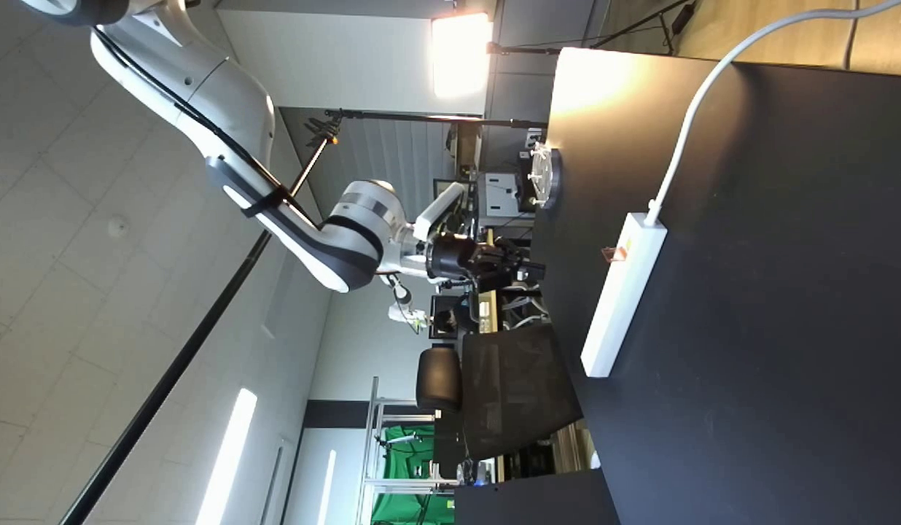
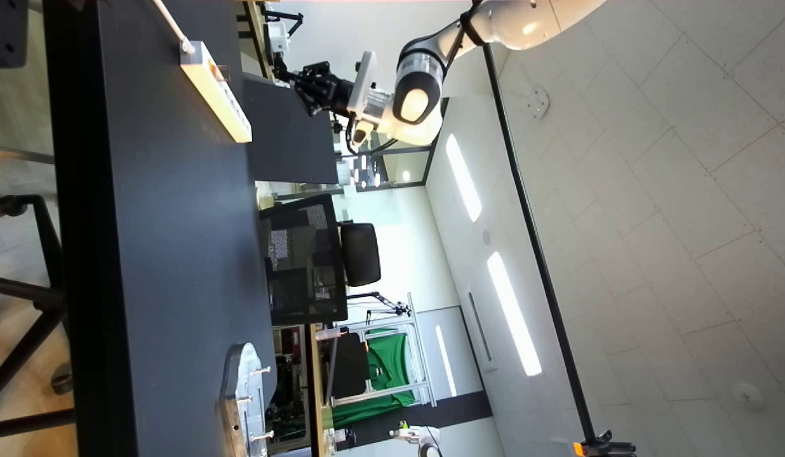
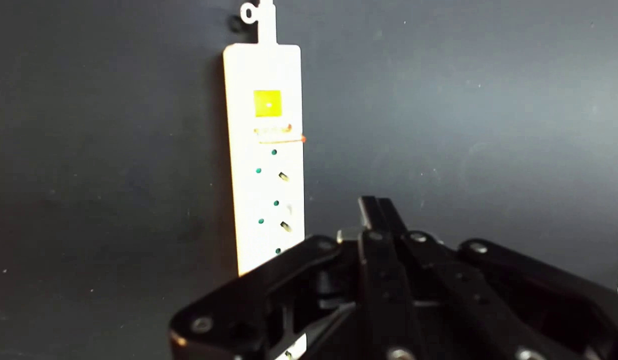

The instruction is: Switch off the extension cord

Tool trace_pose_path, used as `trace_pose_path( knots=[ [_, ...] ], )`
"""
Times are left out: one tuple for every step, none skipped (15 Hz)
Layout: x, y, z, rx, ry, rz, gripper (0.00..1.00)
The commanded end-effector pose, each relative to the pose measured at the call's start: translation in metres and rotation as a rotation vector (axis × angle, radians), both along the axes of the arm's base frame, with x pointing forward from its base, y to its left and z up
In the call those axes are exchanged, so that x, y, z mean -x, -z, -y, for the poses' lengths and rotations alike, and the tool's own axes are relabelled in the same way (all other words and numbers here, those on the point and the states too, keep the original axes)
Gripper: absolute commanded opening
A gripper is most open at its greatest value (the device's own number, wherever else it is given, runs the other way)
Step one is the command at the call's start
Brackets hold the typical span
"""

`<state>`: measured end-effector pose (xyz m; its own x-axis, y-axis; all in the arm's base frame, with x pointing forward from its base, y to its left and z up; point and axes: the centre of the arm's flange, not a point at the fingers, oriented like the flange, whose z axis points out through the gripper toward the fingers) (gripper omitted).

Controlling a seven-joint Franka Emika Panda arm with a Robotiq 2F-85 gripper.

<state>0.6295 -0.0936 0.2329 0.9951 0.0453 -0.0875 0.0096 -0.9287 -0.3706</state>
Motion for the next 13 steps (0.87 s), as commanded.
trace_pose_path(
  knots=[
    [0.005,-0.034,-0.016,0.168,-0.056,-0.065,0.33],
    [0.007,-0.037,-0.019,0.210,-0.074,-0.078,0.39],
    [0.010,-0.039,-0.021,0.248,-0.084,-0.090,0.47],
    [0.012,-0.040,-0.023,0.281,-0.094,-0.099,0.53],
    [0.015,-0.039,-0.024,0.304,-0.107,-0.106,0.61],
    [0.017,-0.038,-0.025,0.325,-0.116,-0.113,0.67],
    [0.018,-0.036,-0.025,0.341,-0.125,-0.122,0.73],
    [0.020,-0.034,-0.025,0.360,-0.133,-0.133,0.81],
    [0.022,-0.033,-0.025,0.382,-0.139,-0.144,0.87],
    [0.012,-0.025,-0.022,0.332,-0.156,-0.117,0.93],
    [0.012,-0.024,-0.023,0.333,-0.159,-0.120,0.76],
    [0.012,-0.022,-0.023,0.332,-0.162,-0.120,0.82],
    [0.012,-0.021,-0.023,0.332,-0.163,-0.122,0.89]
  ],
)
